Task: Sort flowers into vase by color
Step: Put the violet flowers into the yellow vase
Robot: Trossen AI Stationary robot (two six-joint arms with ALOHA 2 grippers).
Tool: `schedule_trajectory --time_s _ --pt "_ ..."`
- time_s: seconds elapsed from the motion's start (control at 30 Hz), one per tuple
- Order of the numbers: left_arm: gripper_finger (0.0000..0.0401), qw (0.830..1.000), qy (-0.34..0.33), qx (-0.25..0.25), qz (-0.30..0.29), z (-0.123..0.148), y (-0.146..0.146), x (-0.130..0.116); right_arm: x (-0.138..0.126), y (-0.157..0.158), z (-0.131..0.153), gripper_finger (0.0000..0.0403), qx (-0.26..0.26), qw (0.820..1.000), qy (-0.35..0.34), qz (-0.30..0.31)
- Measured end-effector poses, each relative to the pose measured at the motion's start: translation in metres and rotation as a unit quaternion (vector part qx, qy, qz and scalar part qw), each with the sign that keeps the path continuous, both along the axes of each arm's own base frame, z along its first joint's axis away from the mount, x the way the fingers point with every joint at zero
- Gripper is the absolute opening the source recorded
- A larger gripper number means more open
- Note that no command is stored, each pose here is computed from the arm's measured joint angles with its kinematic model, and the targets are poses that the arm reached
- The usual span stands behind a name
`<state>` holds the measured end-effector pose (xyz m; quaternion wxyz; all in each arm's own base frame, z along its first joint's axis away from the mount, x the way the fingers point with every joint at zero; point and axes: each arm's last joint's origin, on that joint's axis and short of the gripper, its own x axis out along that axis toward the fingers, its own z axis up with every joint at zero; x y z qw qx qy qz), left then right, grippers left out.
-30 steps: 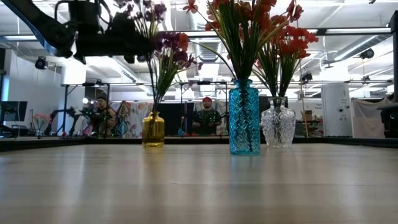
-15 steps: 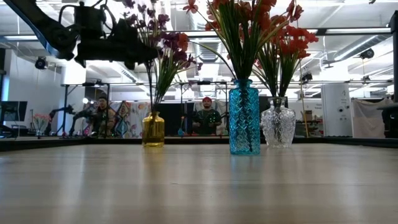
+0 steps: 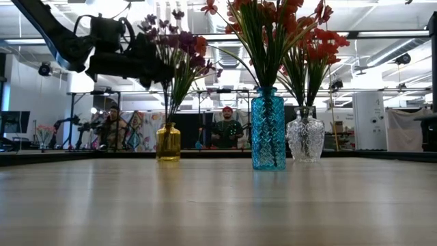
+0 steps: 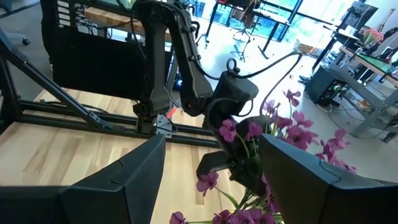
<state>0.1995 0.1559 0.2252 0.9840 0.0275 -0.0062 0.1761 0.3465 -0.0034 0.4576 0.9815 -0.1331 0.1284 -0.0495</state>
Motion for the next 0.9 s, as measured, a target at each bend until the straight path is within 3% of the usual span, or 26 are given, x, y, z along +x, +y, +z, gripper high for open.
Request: schedule_trajectory --time_s 0.9 --pt "0.0001 0.999 0.049 -0.009 -0.001 -0.026 0.006 0.007 0.001 0.0 -0.001 0.0258 -0.001 1.0 0.0 0.0"
